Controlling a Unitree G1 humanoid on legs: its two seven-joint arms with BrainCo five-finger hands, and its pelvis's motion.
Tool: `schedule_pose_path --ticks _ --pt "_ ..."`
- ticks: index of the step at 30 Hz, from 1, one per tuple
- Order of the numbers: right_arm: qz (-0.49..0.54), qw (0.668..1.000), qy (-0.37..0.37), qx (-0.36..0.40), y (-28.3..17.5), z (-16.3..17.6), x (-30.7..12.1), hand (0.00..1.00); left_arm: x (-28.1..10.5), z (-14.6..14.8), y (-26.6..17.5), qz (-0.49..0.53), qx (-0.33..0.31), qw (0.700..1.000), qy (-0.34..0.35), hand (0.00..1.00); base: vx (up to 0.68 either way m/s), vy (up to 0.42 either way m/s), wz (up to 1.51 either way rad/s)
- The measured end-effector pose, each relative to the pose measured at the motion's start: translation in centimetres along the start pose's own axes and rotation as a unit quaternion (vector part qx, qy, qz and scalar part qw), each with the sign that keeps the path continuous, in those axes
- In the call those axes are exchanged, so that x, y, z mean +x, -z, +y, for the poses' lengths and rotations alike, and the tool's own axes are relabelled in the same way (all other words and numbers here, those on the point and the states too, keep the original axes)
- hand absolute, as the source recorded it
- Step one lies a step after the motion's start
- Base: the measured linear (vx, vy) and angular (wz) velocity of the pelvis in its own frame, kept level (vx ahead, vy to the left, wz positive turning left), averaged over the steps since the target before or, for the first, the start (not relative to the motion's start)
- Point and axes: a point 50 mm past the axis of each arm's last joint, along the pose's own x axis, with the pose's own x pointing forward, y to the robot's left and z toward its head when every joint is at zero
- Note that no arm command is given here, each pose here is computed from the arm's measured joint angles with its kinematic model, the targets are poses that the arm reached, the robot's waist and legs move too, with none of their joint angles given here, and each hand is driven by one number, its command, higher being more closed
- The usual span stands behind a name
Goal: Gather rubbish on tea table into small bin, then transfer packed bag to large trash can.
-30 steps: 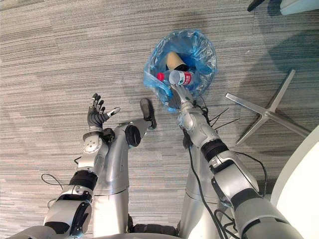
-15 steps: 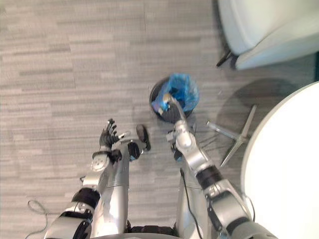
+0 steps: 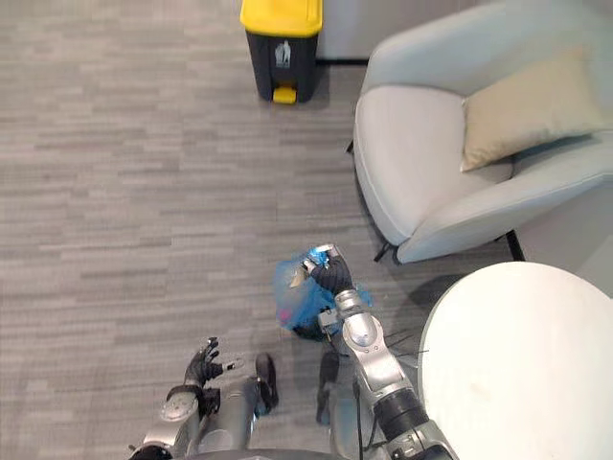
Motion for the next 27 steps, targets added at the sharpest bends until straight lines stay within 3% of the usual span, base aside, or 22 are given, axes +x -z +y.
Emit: schedule_pose_path --ticks 7,13,16,20,27 --pt "-0.064 0.998 -0.01 0.0 -2.9 0.3 0.9 1.0 -0.1 0.7 -2.0 -0.053 0.006 0.999 -0.003 0.0 -0.18 0.062 -0.38" --pt "-0.121 0.992 -0.015 -0.01 -5.3 0.5 1.5 1.0 -1.0 1.5 -4.8 -0.128 0.005 0.992 -0.01 0.0 -0.22 -0.083 0.65" --pt "-0.157 0.987 -0.005 -0.036 -7.1 -0.5 2.3 1.0 -1.8 0.7 -6.3 -0.173 -0.026 0.985 -0.006 0.0 -0.29 -0.137 0.66" --pt "-0.167 0.982 0.039 -0.073 -8.0 -3.4 2.9 1.0 -3.6 -0.4 -8.7 -0.237 -0.04 0.97 0.024 0.0 -0.36 -0.143 0.8" --pt "-0.205 0.972 0.03 -0.11 -10.3 -4.4 3.5 1.0 -4.4 -2.4 -15.1 -0.371 -0.005 0.926 0.073 0.0 -0.24 0.009 0.45"
